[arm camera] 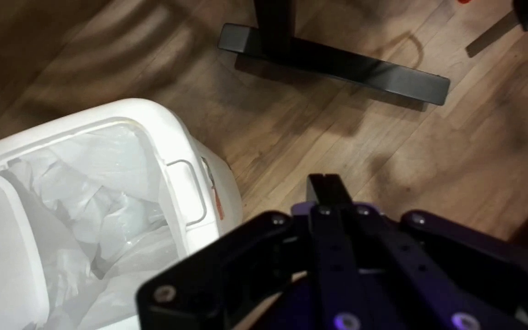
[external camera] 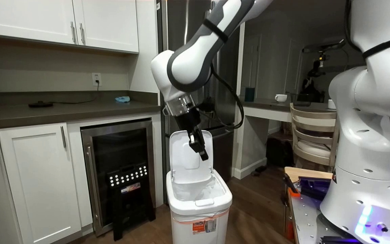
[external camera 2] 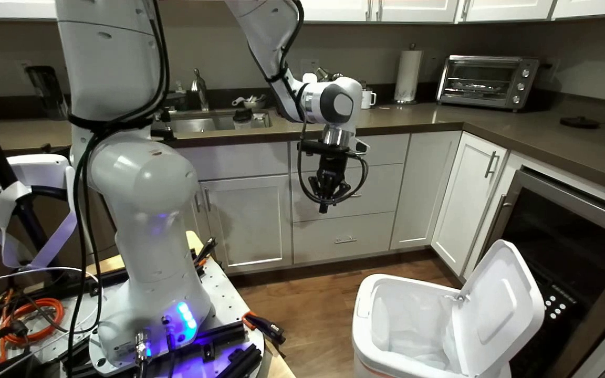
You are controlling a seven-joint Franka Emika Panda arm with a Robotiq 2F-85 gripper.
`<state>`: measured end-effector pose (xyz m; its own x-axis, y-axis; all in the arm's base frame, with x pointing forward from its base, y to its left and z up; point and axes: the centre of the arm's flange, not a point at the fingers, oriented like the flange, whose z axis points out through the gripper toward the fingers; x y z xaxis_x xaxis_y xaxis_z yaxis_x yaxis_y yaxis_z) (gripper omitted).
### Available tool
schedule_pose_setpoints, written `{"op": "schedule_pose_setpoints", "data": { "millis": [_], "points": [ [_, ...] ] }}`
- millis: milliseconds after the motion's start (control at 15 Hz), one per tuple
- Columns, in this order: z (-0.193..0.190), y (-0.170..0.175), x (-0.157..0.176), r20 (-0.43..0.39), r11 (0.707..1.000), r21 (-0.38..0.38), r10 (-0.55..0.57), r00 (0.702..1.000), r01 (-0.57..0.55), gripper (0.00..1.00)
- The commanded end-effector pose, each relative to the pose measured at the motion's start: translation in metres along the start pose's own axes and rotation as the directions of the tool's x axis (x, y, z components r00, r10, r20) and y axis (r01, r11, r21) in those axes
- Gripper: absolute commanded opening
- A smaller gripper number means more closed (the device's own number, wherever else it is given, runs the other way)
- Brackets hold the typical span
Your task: Press the button to open the lid of the bin
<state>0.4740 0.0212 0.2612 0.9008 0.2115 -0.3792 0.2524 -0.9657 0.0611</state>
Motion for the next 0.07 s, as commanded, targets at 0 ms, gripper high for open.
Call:
{"op": "schedule_pose_setpoints", "data": {
  "millis": [0],
  "points": [
    [-0.0407, 0.0006, -0.0362, -0.090, 0.991, 0.132, -0.017, 0.996, 0.029, 0.02]
  ]
}}
